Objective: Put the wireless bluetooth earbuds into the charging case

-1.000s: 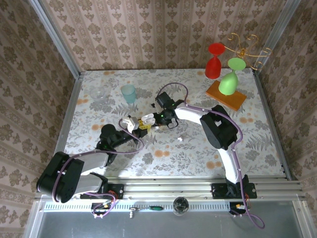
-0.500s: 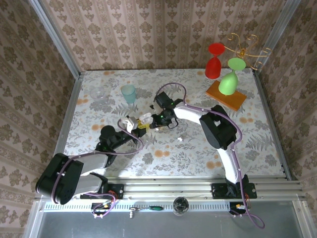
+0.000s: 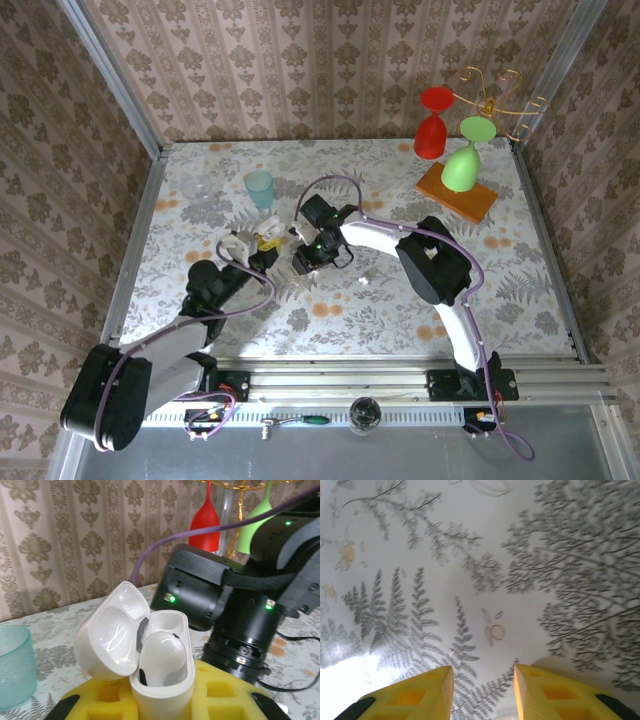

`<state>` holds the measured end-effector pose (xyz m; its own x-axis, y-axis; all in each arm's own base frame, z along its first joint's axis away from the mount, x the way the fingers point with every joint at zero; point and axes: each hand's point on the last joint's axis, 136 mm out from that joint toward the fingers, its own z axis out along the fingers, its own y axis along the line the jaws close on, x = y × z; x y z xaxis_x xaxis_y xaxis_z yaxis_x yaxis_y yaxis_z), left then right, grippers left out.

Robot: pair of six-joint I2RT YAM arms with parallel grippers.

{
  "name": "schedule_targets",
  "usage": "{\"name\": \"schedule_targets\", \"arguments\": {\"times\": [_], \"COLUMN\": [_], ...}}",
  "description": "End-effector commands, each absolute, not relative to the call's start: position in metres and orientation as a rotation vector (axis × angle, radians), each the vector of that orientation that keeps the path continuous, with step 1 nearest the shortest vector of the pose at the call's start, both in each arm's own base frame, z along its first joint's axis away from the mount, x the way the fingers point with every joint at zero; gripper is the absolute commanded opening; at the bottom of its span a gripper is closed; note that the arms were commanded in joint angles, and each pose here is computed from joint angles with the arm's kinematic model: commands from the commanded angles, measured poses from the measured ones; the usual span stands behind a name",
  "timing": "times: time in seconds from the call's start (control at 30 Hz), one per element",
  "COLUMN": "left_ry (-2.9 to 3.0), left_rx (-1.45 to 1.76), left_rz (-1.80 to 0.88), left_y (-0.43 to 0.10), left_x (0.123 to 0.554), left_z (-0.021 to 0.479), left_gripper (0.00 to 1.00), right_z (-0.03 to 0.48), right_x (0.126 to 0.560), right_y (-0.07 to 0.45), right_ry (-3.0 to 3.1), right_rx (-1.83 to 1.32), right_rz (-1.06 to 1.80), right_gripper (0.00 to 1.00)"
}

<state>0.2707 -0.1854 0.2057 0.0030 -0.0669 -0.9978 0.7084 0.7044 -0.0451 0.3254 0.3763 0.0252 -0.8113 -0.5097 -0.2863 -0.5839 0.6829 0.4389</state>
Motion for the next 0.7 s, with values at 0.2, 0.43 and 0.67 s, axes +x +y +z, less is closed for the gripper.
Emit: {"name": "schedule_targets", "arguments": {"times": [0.2, 0.43, 0.67], "left_ry": [1.480, 1.485, 1.494], "left_rx": [0.560, 0.545, 0.566], "left_rz": [-0.622, -0.598, -0.602], "left_y": [-0.179, -0.176, -0.179], "left_x": [0.270, 0.274, 0.274], "left_z": [0.201, 0.199, 0.193], "left_gripper": [0.00, 0.00, 0.00], "right_z": [0.064, 0.067, 0.041], "right_x": [0.333, 0.350, 0.334], "right_y": [0.367, 0.327, 0.329], "right_ry": [2.655, 2.645, 2.797], "right_rx": [-0.750, -0.364, -0.351], "right_rz": [0.724, 0.449, 0.400], "right_gripper": [0.47, 0.50, 0.42]}}
